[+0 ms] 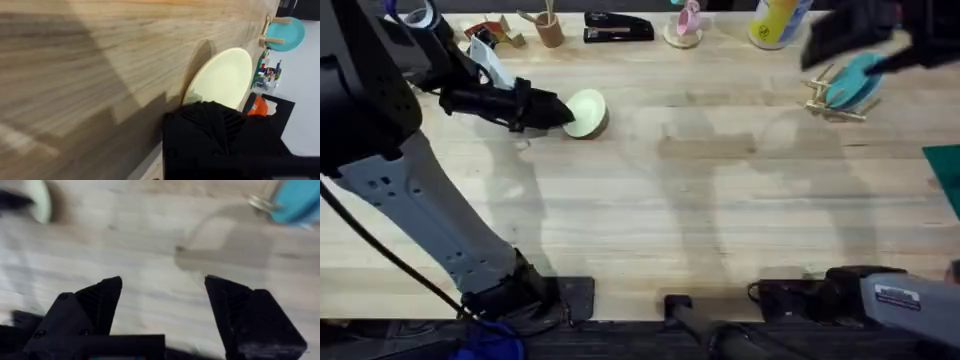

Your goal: Pick up the plates from the table one by one and place each into a slot on the dish rack.

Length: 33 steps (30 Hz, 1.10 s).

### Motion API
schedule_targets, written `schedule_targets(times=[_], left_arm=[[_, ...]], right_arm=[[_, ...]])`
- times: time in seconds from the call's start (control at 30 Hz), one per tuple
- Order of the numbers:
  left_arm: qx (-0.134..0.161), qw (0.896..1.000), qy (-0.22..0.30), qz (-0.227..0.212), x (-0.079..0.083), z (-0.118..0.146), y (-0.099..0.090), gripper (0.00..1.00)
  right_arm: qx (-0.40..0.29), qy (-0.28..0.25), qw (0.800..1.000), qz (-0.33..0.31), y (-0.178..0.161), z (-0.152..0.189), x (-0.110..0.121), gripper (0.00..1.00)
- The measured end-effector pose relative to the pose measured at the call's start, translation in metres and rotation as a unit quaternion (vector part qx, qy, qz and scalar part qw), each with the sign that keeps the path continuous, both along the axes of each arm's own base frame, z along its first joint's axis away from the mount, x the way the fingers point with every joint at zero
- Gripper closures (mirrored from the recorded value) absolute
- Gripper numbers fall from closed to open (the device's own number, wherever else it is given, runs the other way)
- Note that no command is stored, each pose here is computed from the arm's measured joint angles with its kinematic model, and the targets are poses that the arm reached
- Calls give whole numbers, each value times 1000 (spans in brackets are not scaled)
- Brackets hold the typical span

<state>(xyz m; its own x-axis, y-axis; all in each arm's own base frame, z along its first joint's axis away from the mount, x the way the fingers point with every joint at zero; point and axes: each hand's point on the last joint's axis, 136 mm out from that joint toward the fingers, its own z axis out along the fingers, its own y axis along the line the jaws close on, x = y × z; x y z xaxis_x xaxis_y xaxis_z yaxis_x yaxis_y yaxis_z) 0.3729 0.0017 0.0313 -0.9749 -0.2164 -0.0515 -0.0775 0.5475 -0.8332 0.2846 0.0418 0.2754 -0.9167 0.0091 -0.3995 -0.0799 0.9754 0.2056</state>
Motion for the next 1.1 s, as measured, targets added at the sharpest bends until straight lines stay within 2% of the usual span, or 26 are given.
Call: schedule_targets(times=[0.03, 0.07, 0.3, 0.6, 0.8, 1.1], left_arm=[[0, 1000, 0, 0, 0, 0, 0, 960], [0, 1000, 0, 1, 0, 0, 0, 960], [0, 1000, 0, 1, 0, 0, 0, 960], [0, 1000, 0, 1, 0, 0, 0, 960], [0, 1000, 0, 1, 0, 0, 0, 960], [0, 1000, 0, 1, 0, 0, 0, 960]], right_arm=[[16, -5, 1000, -1, 6, 0, 8, 7], [75, -9, 997, -17, 37, -7, 43, 7], [111, 14, 994, -17, 83, -33, 77, 8], [131, 61, 989, -6, 150, -98, 113, 7], [143, 70, 987, 4, 192, -134, 128, 7], [189, 93, 976, 48, 255, -172, 127, 9]])
